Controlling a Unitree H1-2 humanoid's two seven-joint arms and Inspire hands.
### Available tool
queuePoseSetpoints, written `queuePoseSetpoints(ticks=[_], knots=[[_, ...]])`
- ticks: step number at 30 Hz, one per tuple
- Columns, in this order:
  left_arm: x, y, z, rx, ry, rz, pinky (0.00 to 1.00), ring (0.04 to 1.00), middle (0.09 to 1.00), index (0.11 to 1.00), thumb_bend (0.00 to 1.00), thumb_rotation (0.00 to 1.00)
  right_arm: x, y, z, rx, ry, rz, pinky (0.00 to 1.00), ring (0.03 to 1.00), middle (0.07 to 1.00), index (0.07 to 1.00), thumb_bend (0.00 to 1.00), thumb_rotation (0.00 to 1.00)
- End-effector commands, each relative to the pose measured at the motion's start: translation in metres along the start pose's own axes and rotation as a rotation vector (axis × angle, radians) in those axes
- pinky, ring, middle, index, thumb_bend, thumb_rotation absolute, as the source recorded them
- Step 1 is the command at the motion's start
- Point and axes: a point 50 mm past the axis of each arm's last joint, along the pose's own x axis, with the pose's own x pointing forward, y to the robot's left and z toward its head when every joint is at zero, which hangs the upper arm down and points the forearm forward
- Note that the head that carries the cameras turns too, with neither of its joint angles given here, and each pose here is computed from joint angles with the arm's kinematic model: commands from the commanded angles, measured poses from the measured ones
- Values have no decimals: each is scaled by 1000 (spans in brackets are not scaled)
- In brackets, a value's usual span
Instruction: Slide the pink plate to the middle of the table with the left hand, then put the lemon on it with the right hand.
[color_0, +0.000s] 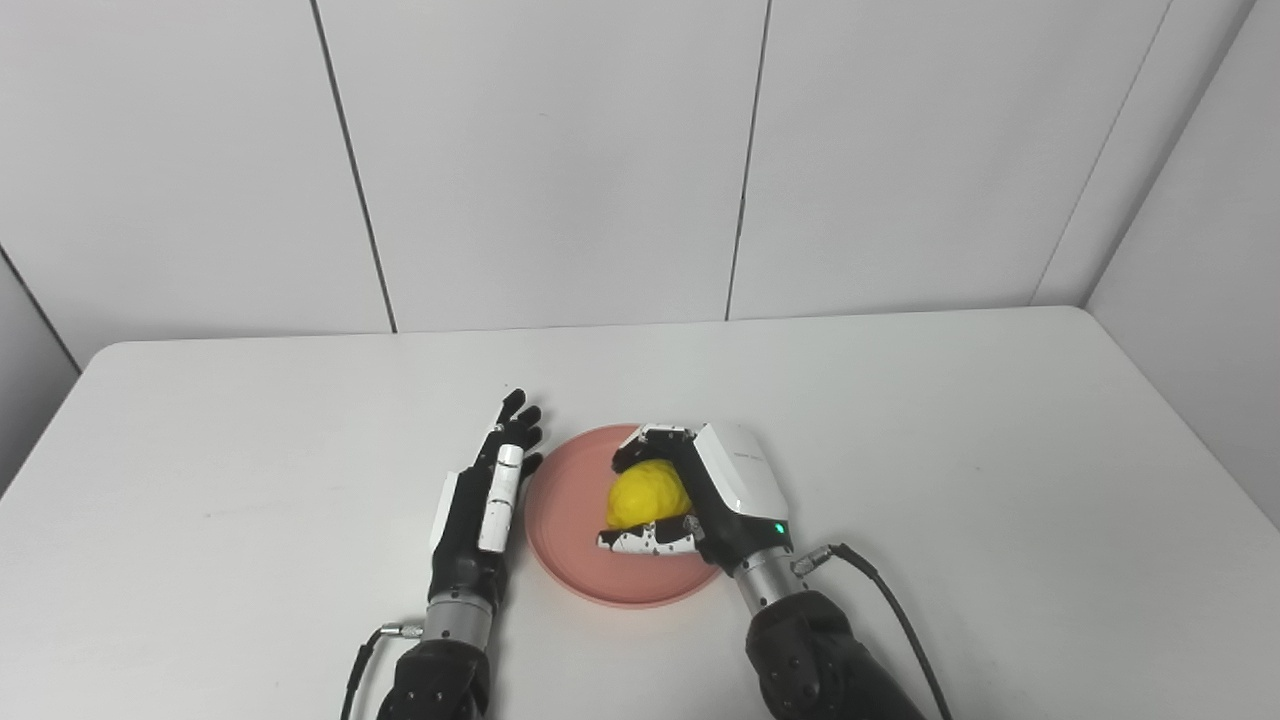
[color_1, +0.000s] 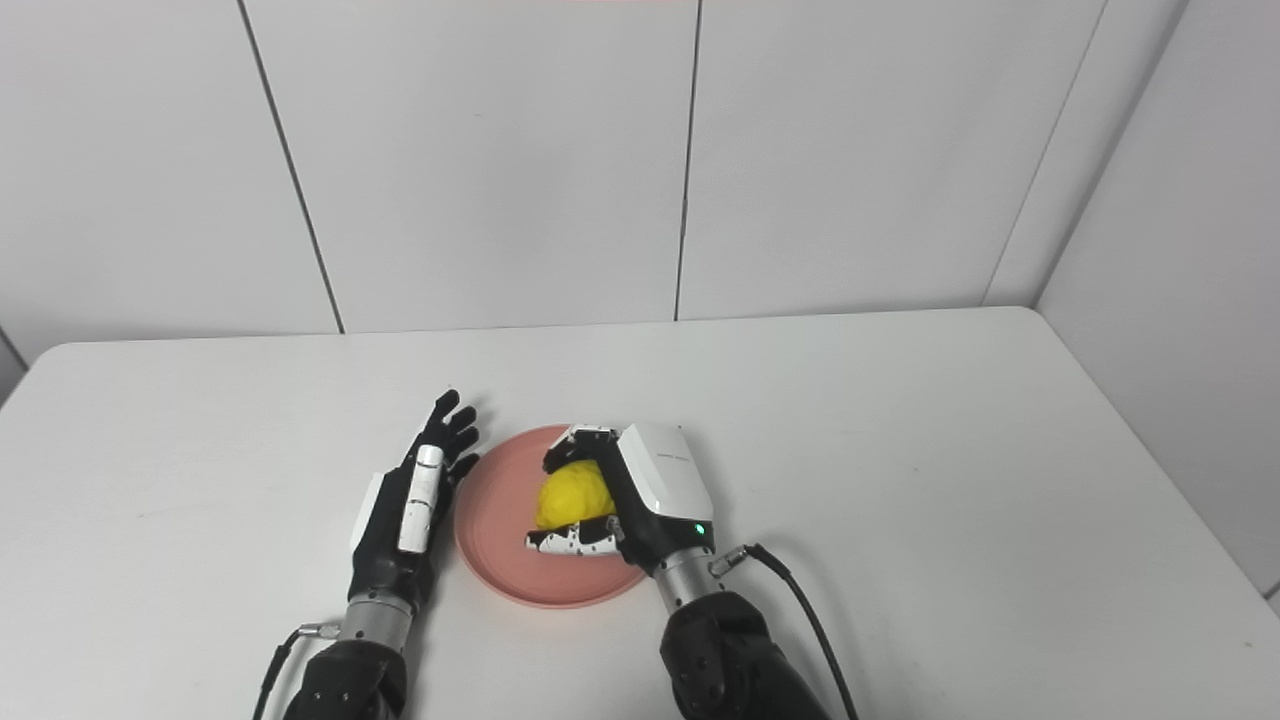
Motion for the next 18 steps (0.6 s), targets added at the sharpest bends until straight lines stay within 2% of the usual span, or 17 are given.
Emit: queuePoseSetpoints(ticks=[1,2,10,14,18], knots=[[-11,-1,-18,-17,48,-15,895,924,934,929,617,1000,7,-15,19,22,-124,-67,646,739,761,697,619,253],[-11,-1,-18,-27,47,-20,907,931,940,935,615,1000,6,-15,19,23,-131,-67,689,775,797,749,630,338],[-11,-1,-18,-10,52,-12,900,929,931,923,611,1000,-2,-19,24,51,-174,-64,894,898,906,880,638,660],[-10,-2,-18,-17,50,-14,902,930,932,922,609,1000,-5,-21,26,95,-178,-64,918,913,916,896,647,717],[-10,-2,-17,-2,52,0,878,914,918,910,607,1000,-8,-22,24,183,-172,-83,901,918,925,909,678,769]])
